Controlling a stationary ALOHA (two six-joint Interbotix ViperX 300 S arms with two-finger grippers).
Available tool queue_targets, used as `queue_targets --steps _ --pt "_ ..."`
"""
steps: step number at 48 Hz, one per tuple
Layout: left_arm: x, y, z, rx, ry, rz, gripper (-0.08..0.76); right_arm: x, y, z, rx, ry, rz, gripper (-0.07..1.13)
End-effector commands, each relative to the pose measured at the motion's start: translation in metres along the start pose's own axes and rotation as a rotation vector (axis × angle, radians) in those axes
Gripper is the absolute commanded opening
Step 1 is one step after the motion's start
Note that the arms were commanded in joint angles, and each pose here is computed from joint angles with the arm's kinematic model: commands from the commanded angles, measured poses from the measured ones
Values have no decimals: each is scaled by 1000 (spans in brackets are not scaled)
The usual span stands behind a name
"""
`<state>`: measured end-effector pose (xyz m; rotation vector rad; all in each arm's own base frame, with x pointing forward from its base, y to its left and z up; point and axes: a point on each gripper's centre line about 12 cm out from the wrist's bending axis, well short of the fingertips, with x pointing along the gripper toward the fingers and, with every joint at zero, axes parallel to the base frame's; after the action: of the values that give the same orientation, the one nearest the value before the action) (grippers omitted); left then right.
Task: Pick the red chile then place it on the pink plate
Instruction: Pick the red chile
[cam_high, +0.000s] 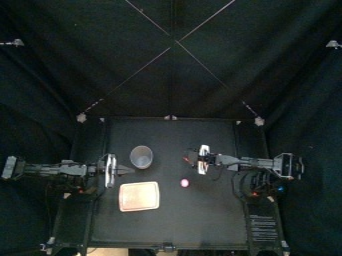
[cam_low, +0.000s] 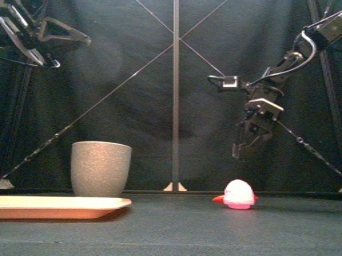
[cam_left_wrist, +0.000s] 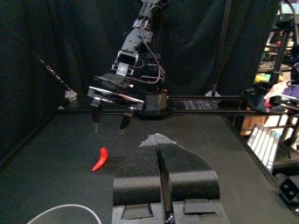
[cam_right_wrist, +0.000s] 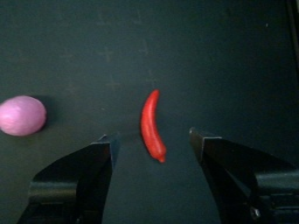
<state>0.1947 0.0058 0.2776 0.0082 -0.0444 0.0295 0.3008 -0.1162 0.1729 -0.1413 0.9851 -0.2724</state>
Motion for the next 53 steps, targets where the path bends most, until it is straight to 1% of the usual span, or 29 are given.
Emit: queue_targets --steps 1,9,19,27,33,40,44,46,53 --pt "2 1 5 5 -12 2 -37 9 -10 7 9 40 -17 963" --pt "1 1 4 5 -6 5 -37 33 -17 3 20 139 -16 961" --pt "1 1 3 5 2 7 -37 51 -18 4 39 180 -7 952" --pt "1 2 2 5 8 11 -37 58 -15 1 72 200 13 920" --pt "1 3 2 5 11 13 -37 61 -12 -2 94 213 26 844" --pt "1 3 1 5 11 13 -37 64 -10 -5 112 223 36 660" --pt "1 3 1 5 11 14 -37 66 -8 -6 127 224 44 582" --pt "1 3 1 5 12 14 -37 68 -6 -7 134 225 49 564" --pt "1 3 1 5 11 14 -37 71 -3 -8 145 233 59 568"
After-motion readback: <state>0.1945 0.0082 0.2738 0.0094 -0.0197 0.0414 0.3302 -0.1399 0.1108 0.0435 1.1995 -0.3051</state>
